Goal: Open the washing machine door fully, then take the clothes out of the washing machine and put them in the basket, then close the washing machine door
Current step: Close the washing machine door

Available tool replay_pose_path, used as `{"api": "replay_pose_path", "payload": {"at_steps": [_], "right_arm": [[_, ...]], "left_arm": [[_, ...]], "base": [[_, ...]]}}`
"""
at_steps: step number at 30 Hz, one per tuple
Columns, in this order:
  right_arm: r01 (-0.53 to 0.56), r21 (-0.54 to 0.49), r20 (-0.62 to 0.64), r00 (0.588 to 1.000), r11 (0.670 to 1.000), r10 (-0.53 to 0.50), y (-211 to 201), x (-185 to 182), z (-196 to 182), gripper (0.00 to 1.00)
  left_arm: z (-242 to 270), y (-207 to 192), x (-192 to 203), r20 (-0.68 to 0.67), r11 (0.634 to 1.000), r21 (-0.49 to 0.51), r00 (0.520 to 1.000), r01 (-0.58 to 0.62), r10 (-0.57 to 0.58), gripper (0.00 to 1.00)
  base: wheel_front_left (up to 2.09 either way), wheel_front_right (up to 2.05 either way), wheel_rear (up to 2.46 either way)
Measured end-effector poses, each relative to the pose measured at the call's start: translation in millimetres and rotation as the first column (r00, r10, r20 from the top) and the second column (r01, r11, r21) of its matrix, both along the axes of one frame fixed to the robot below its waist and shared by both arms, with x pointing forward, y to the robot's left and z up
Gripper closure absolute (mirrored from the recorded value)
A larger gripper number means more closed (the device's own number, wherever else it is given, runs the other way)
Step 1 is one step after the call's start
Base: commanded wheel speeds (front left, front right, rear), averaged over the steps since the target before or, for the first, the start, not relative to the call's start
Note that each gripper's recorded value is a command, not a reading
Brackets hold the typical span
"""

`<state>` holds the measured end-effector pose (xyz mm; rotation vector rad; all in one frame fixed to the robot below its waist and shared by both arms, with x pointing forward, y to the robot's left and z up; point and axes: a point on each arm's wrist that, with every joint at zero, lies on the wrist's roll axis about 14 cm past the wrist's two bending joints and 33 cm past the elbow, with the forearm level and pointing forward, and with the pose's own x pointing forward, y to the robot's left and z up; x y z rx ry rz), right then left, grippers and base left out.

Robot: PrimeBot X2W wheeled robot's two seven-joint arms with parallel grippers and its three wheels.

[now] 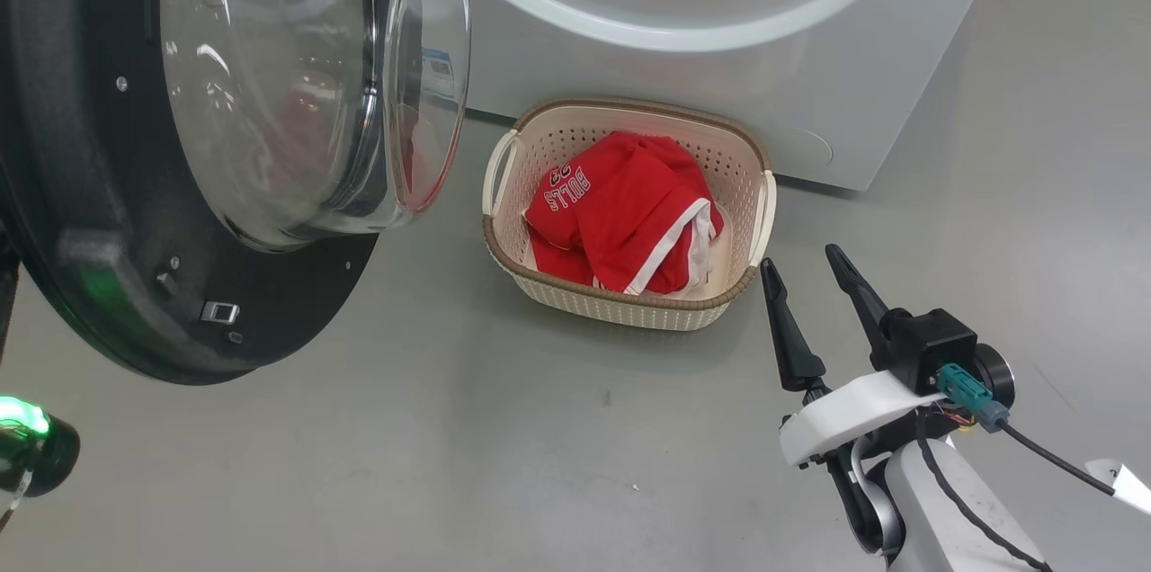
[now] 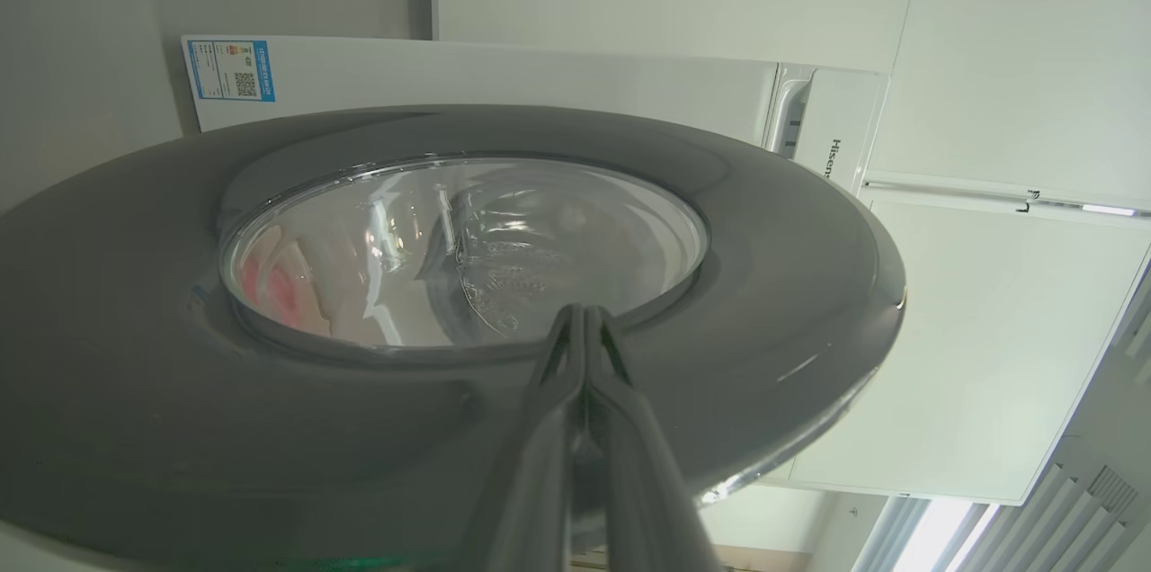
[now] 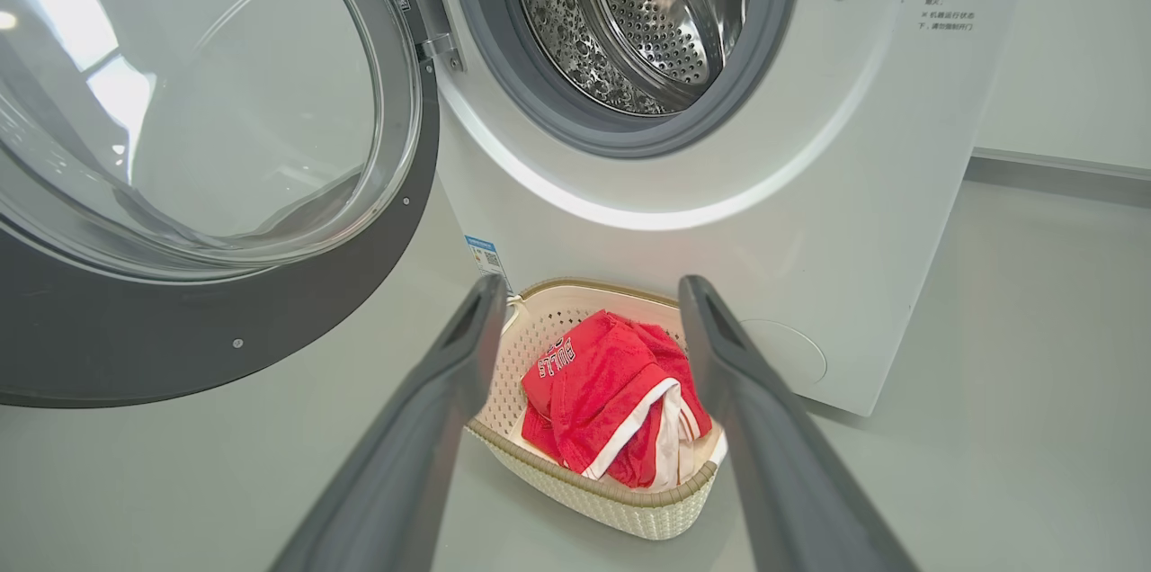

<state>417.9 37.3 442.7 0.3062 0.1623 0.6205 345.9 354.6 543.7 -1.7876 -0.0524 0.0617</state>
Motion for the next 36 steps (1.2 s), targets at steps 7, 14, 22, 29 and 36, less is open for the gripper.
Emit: {"api": "replay_pose_path", "payload": {"at_steps": [7, 14, 22, 29, 36], "right_arm": [[0.001, 0.002, 0.004, 1.0, 1.0, -0.001, 0.3, 2.2, 1.2, 0.0], [0.003, 0.002, 0.006, 1.0, 1.0, -0.003, -0.4, 2.6, 1.7, 0.0], [0.012, 0.006, 0.007, 1.0, 1.0, -0.012, -3.3, 2.9, 3.7, 0.0], [0.037, 0.008, 0.011, 0.999, 0.999, -0.037, -12.0, 2.6, 7.2, 0.0], [0.071, 0.002, 0.022, 0.997, 0.998, -0.071, -24.6, 2.8, 11.1, 0.0]], "left_arm": [[4.1, -18.8, 4.6, 0.021, 0.996, 0.002, 0.996, 0.087, -0.087, 1.0], [4.9, -35.9, 4.4, 0.03, 0.987, -0.008, 0.987, 0.161, -0.161, 1.0], [7.5, -58.6, 5.0, 0.059, 0.97, -0.025, 0.969, 0.241, -0.239, 1.0], [8.6, -78.6, 7.3, 0.074, 0.95, -0.03, 0.949, 0.31, -0.307, 1.0], [11.2, -102.2, 12.9, 0.101, 0.923, -0.041, 0.92, 0.383, -0.378, 1.0]], "base": [[0.0, 0.0, 0.0], [0.0, 0.0, 0.0], [0.0, 0.0, 0.0], [0.0, 0.0, 0.0], [0.0, 0.0, 0.0]]}}
